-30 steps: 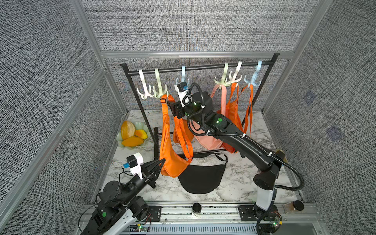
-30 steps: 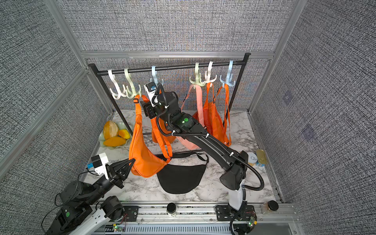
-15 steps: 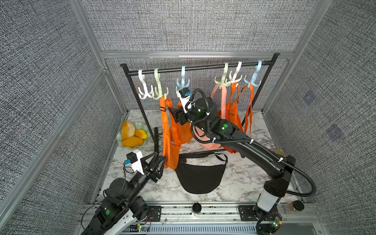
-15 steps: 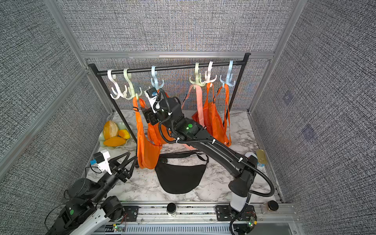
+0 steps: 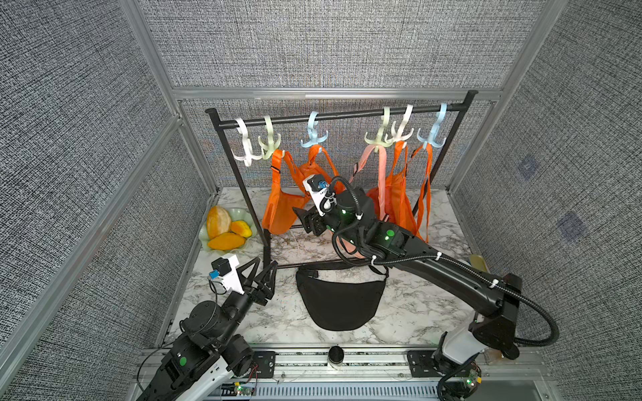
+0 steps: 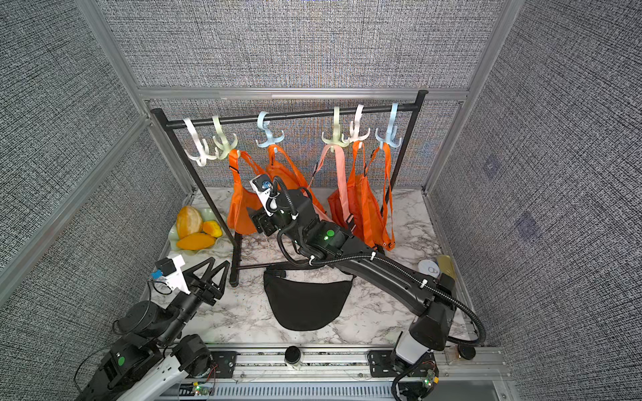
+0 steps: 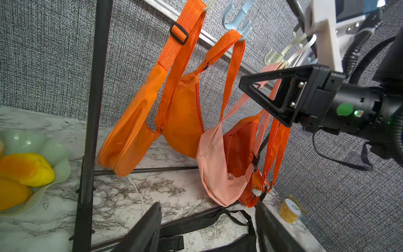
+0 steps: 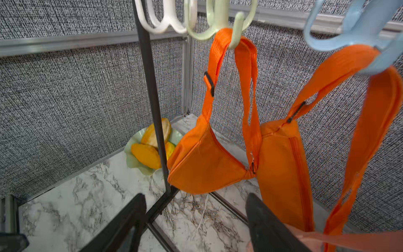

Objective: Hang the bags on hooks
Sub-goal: Hang the bag on the hook.

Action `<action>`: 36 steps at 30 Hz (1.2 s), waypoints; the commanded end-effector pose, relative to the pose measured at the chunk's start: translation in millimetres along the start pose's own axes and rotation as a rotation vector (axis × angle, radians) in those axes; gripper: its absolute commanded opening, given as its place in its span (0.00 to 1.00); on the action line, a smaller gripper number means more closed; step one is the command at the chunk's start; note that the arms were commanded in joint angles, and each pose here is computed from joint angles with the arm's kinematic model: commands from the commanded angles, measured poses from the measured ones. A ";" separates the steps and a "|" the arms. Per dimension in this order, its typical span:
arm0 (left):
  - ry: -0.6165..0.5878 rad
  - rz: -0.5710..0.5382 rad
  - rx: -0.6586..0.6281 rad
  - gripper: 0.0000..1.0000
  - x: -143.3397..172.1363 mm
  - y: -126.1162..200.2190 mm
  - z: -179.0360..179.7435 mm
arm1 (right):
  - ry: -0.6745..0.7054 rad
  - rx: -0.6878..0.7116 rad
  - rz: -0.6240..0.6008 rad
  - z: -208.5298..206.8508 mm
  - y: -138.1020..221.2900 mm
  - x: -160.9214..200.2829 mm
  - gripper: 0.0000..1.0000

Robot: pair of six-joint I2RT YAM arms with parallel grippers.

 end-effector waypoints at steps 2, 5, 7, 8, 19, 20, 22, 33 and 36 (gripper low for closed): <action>0.008 -0.014 -0.007 0.69 -3.4 -6.4 -2.7 | -0.027 -0.031 0.040 11.0 -4.1 13.7 0.77; 0.005 -0.015 0.016 0.69 -4.7 -9.9 -7.9 | -0.050 -0.056 0.061 20.3 -8.8 25.0 0.78; -0.001 -0.028 0.022 0.69 -6.2 -11.9 -9.3 | -0.060 -0.065 0.070 24.8 -9.9 29.1 0.78; -0.009 -0.037 0.016 0.68 -8.3 -12.9 -9.8 | -0.064 -0.065 0.072 25.7 -10.5 30.5 0.78; -0.261 -0.098 -0.372 0.75 -44.8 -66.7 -0.7 | -0.126 -0.002 0.047 13.1 22.5 41.2 0.78; -0.279 -0.101 -0.388 0.76 -47.4 -76.1 1.0 | -0.133 0.007 0.038 10.5 29.2 41.8 0.78; -0.279 -0.077 -0.403 0.76 -48.6 -97.6 9.5 | -0.147 0.028 0.022 5.3 41.1 43.5 0.79; -0.281 0.055 -0.277 0.62 -28.3 -201.4 31.4 | -0.178 0.134 -0.023 -20.2 101.3 61.7 0.79; -0.268 0.107 -0.208 0.58 -17.8 -221.0 25.6 | -0.180 0.157 -0.027 -24.2 109.8 66.8 0.79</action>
Point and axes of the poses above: each gripper's point midway between its finger pads, its own y axis back along the fingers, its own z axis along the line the jaws close on, x = y × z, the point moved 4 cm from there along y, back along the fingers, and after that the axes turned 12 degrees about y, right-handed, at the moved point
